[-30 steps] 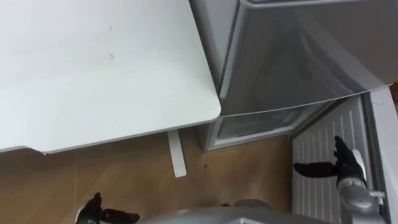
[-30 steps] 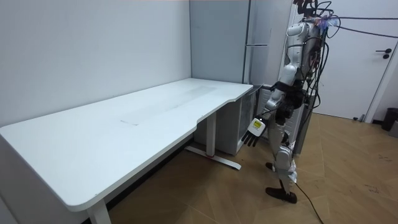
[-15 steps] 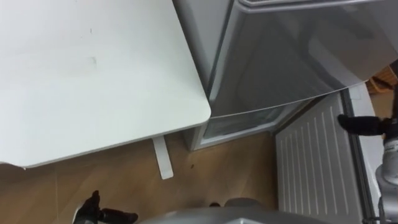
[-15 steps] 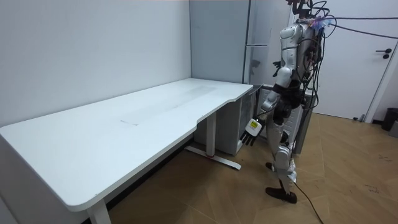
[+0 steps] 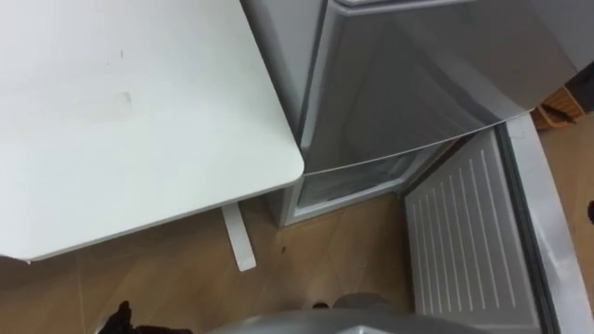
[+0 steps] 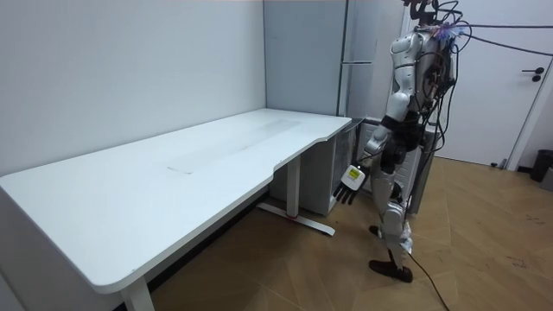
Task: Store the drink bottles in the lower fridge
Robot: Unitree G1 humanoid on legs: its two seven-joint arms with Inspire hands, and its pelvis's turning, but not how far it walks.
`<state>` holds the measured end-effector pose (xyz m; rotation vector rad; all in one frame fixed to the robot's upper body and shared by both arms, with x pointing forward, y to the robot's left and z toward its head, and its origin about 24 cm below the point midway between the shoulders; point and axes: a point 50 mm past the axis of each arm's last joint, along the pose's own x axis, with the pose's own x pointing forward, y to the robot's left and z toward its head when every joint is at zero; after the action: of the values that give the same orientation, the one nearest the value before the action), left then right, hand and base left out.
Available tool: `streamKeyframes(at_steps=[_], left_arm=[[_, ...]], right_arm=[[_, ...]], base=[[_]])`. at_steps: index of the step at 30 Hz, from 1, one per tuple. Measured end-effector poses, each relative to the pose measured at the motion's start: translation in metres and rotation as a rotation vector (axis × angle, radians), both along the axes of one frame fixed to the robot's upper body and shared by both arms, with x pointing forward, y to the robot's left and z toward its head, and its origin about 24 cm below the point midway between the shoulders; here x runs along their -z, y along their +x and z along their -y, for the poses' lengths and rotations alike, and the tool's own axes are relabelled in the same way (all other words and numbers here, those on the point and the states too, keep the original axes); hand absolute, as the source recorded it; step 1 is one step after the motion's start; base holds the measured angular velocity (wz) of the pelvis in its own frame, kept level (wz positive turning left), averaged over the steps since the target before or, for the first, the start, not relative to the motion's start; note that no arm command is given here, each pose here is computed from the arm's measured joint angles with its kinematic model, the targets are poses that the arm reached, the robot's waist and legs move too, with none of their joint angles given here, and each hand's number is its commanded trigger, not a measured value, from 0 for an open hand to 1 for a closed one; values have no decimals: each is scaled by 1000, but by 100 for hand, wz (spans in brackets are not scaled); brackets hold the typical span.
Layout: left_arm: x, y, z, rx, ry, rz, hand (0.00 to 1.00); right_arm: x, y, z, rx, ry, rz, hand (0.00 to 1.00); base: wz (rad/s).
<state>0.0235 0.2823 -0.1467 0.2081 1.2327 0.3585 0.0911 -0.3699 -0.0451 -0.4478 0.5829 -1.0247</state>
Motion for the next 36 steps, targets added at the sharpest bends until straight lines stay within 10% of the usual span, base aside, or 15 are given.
streamKeyframes(at_steps=[10,24,36], left_arm=[[0,4,0,-10,12,-12,0],[1,11,3,9,5,-5,0],[8,35,28,185,-86,-17,0]], right_arm=[[53,-49,-14,225,380,-77,0],[67,-61,-26,302,501,29,0],[63,-1,-79,-159,703,118,0]], base=[[0],[-2],[-18]])
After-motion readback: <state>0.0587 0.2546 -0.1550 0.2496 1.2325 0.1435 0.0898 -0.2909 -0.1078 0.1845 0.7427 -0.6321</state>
